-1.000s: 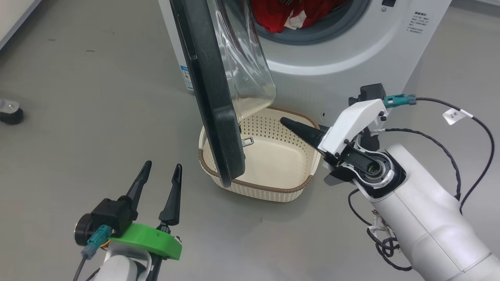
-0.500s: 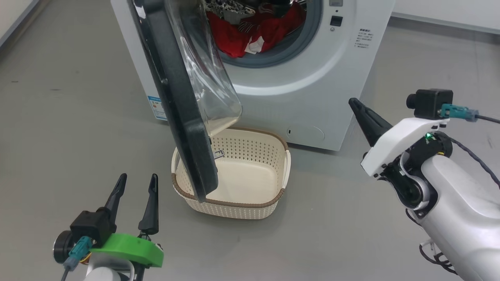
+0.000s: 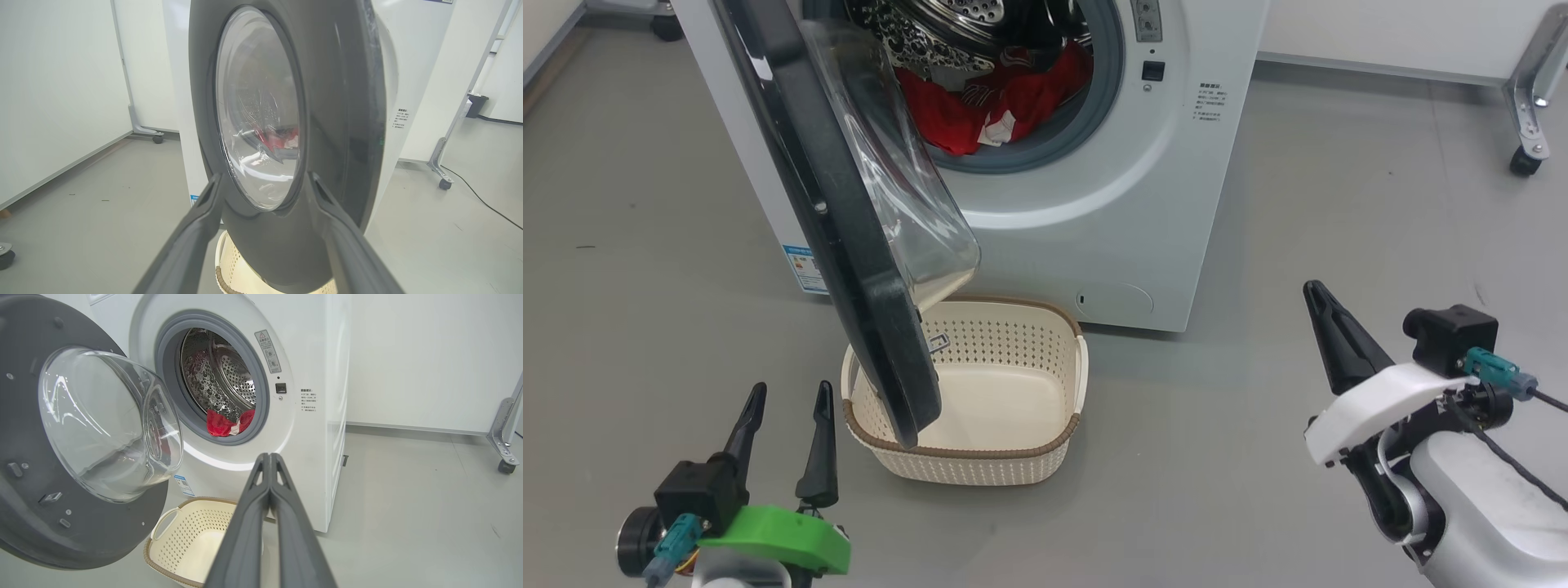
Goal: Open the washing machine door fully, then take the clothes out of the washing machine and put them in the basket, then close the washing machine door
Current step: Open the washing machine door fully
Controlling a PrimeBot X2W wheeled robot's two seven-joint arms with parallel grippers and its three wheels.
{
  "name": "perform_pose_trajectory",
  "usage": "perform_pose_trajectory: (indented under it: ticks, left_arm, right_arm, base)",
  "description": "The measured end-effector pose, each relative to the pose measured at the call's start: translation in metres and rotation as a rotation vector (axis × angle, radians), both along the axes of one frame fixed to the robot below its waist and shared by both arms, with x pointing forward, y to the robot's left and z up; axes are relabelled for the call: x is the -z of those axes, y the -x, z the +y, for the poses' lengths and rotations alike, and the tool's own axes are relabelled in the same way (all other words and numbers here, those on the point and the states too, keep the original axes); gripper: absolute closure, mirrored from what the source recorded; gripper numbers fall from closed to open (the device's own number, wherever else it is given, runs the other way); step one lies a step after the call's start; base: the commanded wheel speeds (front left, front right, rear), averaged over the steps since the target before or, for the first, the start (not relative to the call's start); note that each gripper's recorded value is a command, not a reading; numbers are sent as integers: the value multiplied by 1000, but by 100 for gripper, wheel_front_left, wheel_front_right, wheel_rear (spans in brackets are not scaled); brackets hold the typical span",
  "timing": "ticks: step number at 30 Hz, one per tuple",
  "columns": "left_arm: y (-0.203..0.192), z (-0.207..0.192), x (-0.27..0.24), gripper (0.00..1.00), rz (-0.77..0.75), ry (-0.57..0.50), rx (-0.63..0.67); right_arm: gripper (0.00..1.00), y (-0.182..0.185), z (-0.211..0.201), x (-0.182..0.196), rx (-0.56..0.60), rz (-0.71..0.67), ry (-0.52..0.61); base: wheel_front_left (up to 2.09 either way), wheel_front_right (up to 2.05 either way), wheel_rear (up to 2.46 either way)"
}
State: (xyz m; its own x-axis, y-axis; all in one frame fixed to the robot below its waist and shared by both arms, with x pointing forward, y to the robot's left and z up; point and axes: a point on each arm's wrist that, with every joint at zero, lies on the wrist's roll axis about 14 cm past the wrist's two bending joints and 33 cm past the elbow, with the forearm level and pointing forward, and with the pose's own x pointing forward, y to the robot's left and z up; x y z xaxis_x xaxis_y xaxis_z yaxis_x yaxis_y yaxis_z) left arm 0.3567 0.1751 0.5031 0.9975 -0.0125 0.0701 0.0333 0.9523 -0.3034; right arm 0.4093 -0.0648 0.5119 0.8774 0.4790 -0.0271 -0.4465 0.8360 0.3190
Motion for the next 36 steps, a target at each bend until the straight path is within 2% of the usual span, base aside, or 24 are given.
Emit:
perform_pose_trajectory:
  ticks: [5,13,21,23,24,29,36]
  left_arm:
    - [-1,0,-3,0,-10,2,0]
    - [0,-2,-4,0,-13,4,7]
    - [-1,-9,-3,0,-11,6,28]
    - [-1,-9,-2,0,-10,6,30]
    - [-1,-10,-2,0,-10,6,32]
    - [-2,-10,-1,0,-5,6,35]
    - [-1,-11,3,0,6,7,38]
  right_arm:
    - [100,15,-13,18,49,33,37]
    - [100,32,-31,25,130,50,30]
    - [100,27,-66,1,252,-35,16]
    - [17,28,-73,-1,278,-49,23]
    - [0,28,-77,0,292,-50,25]
    - [0,32,-99,1,380,-55,21]
    - [0,37,-114,5,444,-61,45]
  base:
    - [0,0,0]
    - [0,0,0]
    - [0,0,0]
    - [0,0,0]
    - [0,0,0]
    - [0,0,0]
    - [0,0,0]
